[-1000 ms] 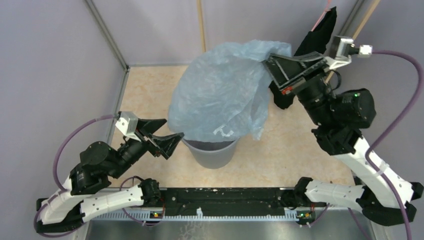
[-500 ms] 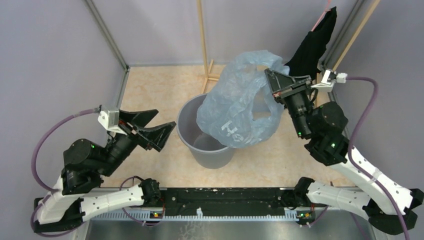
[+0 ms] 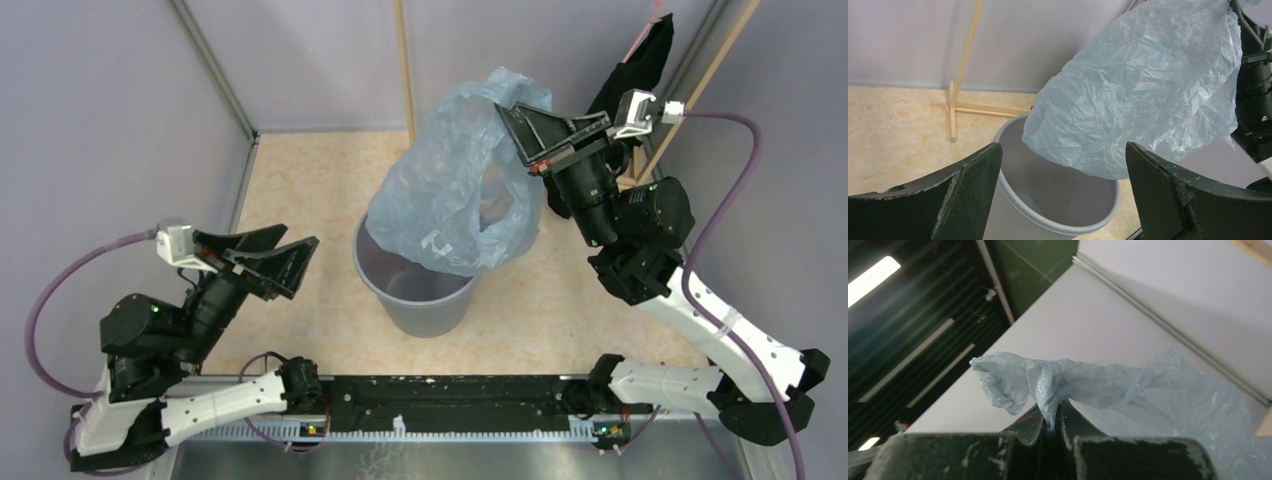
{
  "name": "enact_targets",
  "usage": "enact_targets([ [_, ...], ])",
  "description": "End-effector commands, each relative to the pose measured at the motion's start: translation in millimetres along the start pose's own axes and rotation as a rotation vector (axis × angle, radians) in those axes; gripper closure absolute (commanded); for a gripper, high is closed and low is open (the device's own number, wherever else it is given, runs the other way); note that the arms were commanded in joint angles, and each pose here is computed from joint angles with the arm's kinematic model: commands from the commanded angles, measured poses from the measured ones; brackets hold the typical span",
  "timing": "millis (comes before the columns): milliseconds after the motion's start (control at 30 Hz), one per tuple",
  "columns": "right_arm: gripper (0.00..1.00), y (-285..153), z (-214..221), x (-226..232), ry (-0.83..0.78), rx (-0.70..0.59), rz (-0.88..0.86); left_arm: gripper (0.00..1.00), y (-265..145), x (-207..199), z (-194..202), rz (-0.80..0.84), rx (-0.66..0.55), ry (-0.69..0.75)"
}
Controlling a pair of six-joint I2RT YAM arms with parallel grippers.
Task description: Put the trash bags into the trash bin
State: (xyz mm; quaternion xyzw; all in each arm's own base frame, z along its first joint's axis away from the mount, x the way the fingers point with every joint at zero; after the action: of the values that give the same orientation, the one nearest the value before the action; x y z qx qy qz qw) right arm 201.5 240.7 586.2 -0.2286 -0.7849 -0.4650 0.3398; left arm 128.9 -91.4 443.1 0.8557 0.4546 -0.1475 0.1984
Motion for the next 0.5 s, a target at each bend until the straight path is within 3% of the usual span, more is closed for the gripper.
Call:
enact_targets([
  [0,1.0,3.1,-10.6,52.2,0.198,-0.016,-0.206,0.01,-13.7,14.2,-6.8,-0.033,-0.042,-0.064],
  [267,1.0,20.8,7.0,71.8,0.33,-0.009,-0.235,0.01,-32.1,23.9,-15.2,-0.026,-0.046,-0.074],
  [467,1.0,22.7,13.7,25.3,0.326,-0.085,-0.016,0.01,-49.1,26.3,-34.4,0.011,-0.094,-0.126],
])
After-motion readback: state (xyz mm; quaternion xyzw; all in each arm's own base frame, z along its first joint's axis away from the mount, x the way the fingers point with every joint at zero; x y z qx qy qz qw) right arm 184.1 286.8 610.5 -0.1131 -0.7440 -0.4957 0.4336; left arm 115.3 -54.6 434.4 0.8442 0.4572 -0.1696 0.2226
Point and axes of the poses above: each gripper's point midway between its finger pads, its own y axis out along the fingers, its own x axis along the line the jaws close on, z = x × y, the point moved 1 cm from there along -y, back along the fingers, and after that the axes turned 2 degrees about y, right-handed, at the moved point
